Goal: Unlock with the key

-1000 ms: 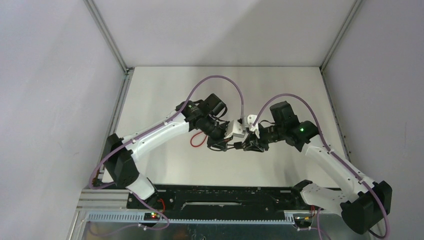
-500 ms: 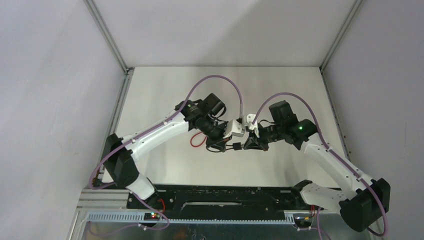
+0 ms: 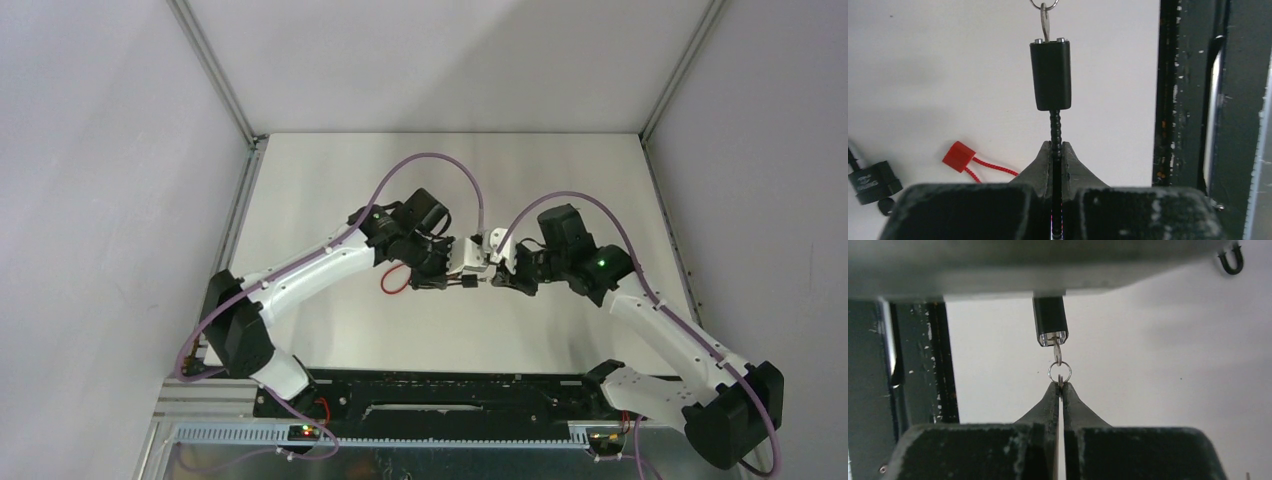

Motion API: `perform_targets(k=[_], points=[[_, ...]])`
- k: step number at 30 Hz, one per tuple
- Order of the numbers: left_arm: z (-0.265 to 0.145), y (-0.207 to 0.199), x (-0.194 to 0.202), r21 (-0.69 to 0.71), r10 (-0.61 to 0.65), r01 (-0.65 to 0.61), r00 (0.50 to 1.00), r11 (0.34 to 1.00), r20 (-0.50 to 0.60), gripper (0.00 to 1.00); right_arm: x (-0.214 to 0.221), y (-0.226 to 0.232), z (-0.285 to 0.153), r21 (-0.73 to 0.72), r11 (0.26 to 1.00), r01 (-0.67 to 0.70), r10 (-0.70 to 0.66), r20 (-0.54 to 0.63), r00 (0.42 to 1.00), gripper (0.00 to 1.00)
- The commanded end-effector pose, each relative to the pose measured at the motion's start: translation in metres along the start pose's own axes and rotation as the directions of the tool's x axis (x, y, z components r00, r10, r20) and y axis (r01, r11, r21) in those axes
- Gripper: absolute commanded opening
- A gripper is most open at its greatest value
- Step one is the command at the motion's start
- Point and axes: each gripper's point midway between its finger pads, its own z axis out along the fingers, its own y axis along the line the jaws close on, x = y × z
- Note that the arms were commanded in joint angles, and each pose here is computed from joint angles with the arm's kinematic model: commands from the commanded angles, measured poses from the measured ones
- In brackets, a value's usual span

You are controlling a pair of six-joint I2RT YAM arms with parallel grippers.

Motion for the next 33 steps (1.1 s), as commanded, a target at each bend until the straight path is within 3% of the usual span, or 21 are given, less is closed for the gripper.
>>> perform_targets(k=[1,22,25,28,29,33], points=[[-0.027,0.011,0.019,-0.125,0.016,-0.023,0.998,0.992,-0.056,0.0,0.044,-0.016,-0.01,0.144,0.989,-0.012,0.037,-0.174,0.984,0.0],[-0.055,0.044,0.077,-0.31,-0.056,0.019,0.992,0.95,-0.11,0.0,0.118,-0.033,-0.026,0.325,0.946,0.012,0.12,-0.383,0.916,0.0],[-0.06,0.044,0.078,-0.31,-0.069,0.042,0.995,0.95,-0.077,0.0,0.115,-0.033,-0.027,0.329,0.944,0.0,0.123,-0.353,0.927,0.0],[-0.063,0.035,0.062,-0.264,-0.067,0.06,0.998,0.963,-0.019,0.0,0.084,-0.028,-0.022,0.291,0.956,-0.034,0.102,-0.222,0.97,0.0],[-0.063,0.032,0.056,-0.243,-0.06,0.06,0.998,0.968,0.004,0.0,0.069,-0.026,-0.021,0.273,0.961,-0.049,0.099,-0.172,0.98,0.03],[-0.061,0.01,0.03,-0.115,-0.035,0.048,0.993,0.992,0.113,0.0,0.006,-0.021,-0.016,0.144,0.983,-0.113,0.11,0.031,0.993,0.46]])
